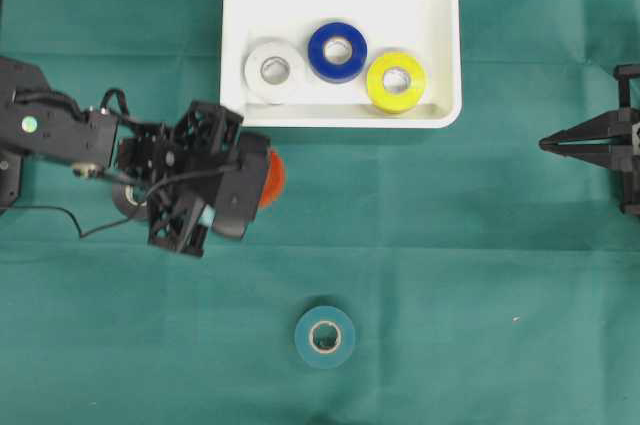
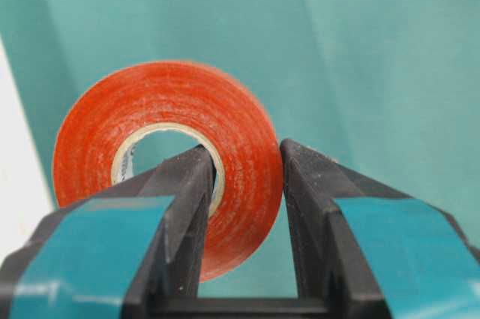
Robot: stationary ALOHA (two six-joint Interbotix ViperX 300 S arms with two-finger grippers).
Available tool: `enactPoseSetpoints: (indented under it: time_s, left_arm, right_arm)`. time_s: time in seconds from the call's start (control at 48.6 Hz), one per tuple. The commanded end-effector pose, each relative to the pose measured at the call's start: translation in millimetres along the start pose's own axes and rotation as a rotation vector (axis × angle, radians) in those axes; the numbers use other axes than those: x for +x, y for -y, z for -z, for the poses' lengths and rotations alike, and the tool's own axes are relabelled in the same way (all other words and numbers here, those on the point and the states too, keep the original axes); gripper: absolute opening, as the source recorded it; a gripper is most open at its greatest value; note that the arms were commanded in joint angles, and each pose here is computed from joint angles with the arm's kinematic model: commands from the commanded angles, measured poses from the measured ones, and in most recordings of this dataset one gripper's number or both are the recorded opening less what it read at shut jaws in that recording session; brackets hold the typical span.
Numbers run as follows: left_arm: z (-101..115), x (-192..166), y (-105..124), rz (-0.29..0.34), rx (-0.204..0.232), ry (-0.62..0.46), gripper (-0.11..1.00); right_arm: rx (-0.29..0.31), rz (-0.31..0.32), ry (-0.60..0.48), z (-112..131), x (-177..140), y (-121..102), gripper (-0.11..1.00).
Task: Put the tape into the white case with the left arm.
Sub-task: 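Lift the red tape into the tray's upper left corner and release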
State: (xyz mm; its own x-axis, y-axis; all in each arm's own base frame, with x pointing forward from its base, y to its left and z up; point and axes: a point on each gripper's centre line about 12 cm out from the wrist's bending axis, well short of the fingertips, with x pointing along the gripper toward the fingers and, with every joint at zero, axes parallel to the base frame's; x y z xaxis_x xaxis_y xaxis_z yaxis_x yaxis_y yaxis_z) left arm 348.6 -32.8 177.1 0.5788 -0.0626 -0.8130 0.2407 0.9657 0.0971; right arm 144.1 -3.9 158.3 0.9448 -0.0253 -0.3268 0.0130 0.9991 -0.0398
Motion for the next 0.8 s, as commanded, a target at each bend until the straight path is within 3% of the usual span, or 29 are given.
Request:
enactPoseSetpoints:
  time_s: [0.0, 0.37, 0.782]
  left_arm:
    - [-5, -8, -19, -0.037, -0.033, 0.031, 0.25]
    - [16, -11, -99, -0.185, -0.213, 0.041, 0.25]
    - [31, -3, -164, -0.303, -0.337, 0.069, 0.25]
  right_arm:
    - [-0.002, 0.000, 0.009, -3, 1, 0, -0.09]
    - [-0.002, 0.000, 0.009, -3, 1, 0, -0.09]
    - [-0.002, 0.000, 0.011, -4, 1, 0, -0.09]
